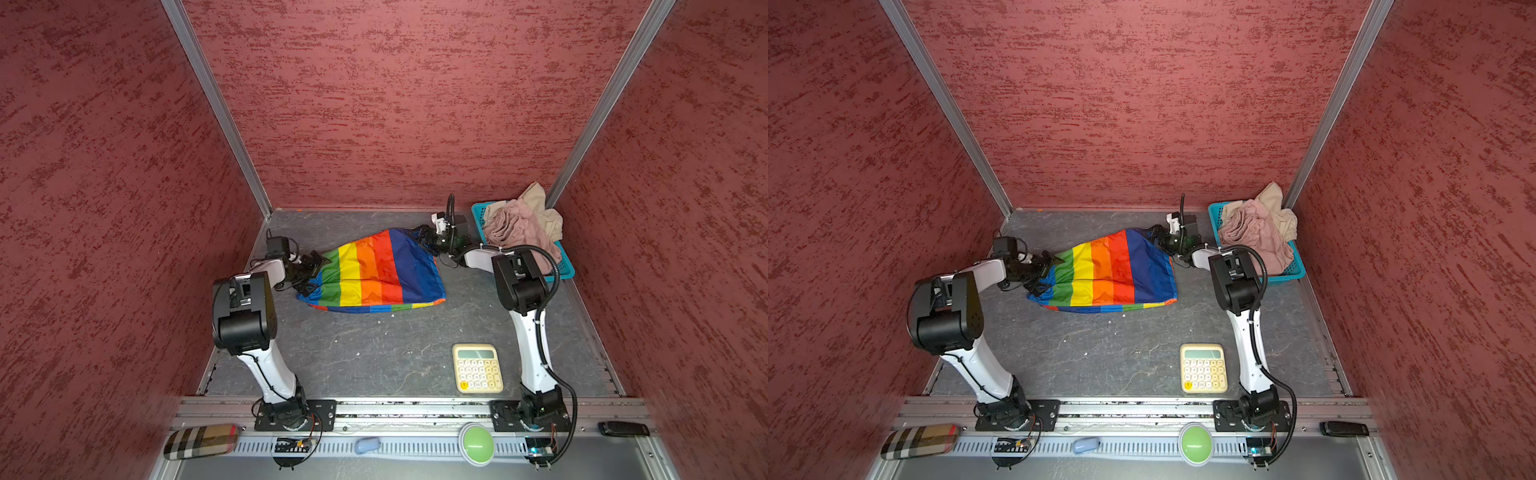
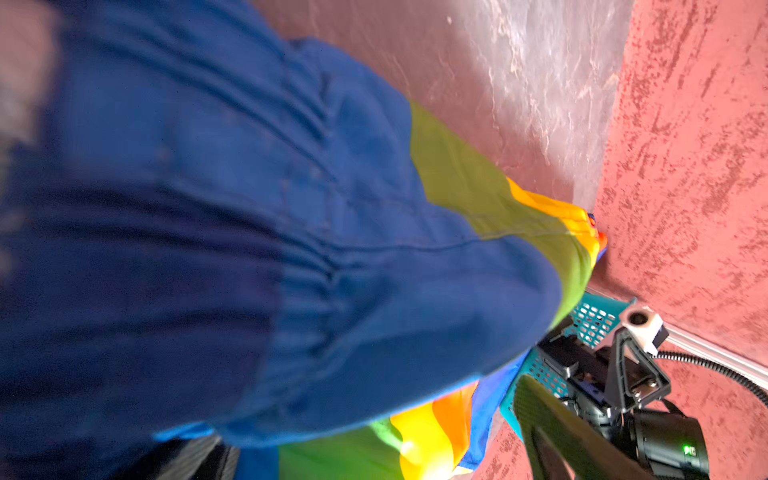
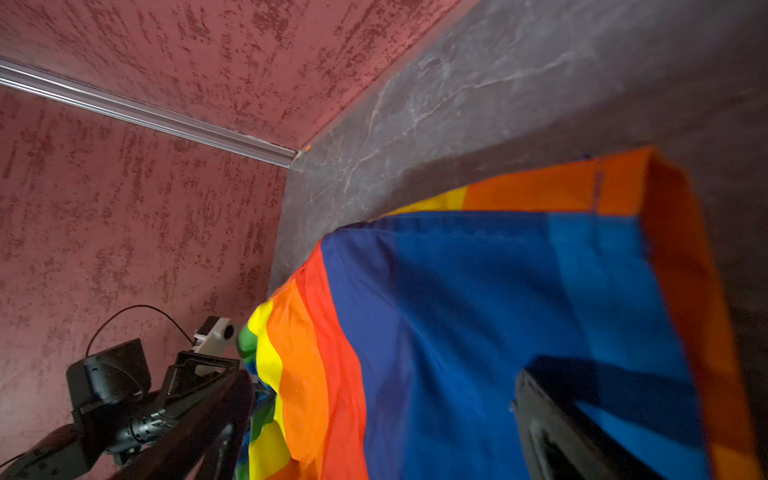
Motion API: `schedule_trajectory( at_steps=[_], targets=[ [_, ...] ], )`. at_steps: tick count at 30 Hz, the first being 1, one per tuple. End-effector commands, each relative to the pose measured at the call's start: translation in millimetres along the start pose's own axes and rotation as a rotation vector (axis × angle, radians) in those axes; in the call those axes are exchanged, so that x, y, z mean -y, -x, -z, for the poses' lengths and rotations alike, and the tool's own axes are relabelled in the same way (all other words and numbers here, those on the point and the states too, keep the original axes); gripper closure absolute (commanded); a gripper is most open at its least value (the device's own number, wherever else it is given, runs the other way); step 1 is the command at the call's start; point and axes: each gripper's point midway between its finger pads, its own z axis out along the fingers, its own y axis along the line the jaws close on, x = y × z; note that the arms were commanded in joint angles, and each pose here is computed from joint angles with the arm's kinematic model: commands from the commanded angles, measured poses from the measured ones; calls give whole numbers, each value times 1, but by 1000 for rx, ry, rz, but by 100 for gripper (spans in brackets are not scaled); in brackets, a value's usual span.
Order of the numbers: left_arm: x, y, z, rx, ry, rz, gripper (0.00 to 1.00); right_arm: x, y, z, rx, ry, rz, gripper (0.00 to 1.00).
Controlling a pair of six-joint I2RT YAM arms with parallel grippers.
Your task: Fold and stack the shorts
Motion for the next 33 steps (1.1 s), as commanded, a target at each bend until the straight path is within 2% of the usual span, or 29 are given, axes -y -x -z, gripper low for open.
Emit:
schedule_trajectory(
  at_steps=[1, 5, 8, 12, 17, 20, 26, 33],
  targets=[
    [31, 17, 35, 91, -3, -91, 1, -70, 9, 25, 22, 49, 158, 1],
    [55, 36, 88, 213, 107, -219, 1, -83, -8, 48, 3, -29, 198, 1],
    [44, 43, 104, 244, 206, -253, 1, -75, -32, 63, -24, -88, 196, 1],
    [-5, 33, 96, 171, 246, -149, 1, -53, -62, 79, -58, -177, 200, 1],
    [-40, 50, 111, 244, 270, -90, 0, -40, -80, 91, -82, -217, 205, 1],
    [-43, 59, 104, 216, 270, -77, 3, -29, -84, 92, -95, -259, 209, 1],
    [-48, 83, 86, 199, 322, -125, 12, -18, -93, 90, -118, -265, 192, 1],
    [-50, 82, 59, 127, 316, -157, 23, 4, -102, 87, -140, -320, 161, 1]
  ],
)
